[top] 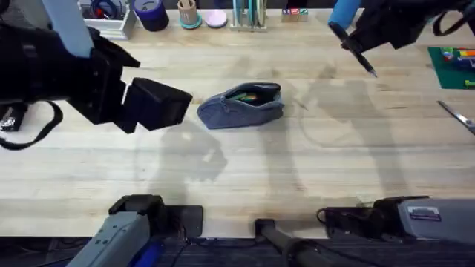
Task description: Unzip the bag, pick up the pens from the table one at a time and place them inside, then zip the bag closed.
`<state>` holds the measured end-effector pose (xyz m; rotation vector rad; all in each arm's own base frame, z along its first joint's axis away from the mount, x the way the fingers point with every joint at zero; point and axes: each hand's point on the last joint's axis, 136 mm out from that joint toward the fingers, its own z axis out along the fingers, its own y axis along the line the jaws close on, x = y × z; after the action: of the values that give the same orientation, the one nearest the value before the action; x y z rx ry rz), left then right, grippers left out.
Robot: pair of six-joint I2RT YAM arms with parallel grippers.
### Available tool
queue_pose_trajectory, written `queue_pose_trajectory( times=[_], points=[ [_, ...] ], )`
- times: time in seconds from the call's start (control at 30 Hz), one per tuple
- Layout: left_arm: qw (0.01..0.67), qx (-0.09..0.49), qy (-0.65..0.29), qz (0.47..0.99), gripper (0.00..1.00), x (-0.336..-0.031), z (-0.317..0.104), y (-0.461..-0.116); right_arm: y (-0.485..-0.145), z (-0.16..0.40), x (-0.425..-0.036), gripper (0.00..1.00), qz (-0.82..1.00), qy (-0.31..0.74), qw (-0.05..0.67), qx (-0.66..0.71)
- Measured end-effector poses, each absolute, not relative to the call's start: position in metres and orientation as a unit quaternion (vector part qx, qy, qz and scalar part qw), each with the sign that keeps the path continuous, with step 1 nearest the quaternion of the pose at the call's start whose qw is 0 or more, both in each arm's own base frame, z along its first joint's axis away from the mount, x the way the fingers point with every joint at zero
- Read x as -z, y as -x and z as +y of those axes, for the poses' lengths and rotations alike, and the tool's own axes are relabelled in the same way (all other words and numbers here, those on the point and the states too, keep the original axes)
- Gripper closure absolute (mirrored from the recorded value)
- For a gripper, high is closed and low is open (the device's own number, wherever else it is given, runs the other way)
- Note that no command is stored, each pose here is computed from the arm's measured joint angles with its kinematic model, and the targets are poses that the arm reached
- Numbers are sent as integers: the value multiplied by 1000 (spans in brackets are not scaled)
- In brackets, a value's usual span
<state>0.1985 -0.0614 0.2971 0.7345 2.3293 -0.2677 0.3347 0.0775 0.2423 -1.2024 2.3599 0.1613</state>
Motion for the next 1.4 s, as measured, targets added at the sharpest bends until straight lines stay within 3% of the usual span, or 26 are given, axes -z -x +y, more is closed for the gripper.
queue_pose_trajectory(
  times=[0.77, 1.4],
  points=[
    [336, 103, -282, 893, 5, -297, -61, -198, -323, 155, -251, 971, 667, 689, 282, -31],
    [336, 103, -282, 893, 6, -297, -61, -198, -303, 191, -261, 971, 608, 721, 316, -101]
  ],
)
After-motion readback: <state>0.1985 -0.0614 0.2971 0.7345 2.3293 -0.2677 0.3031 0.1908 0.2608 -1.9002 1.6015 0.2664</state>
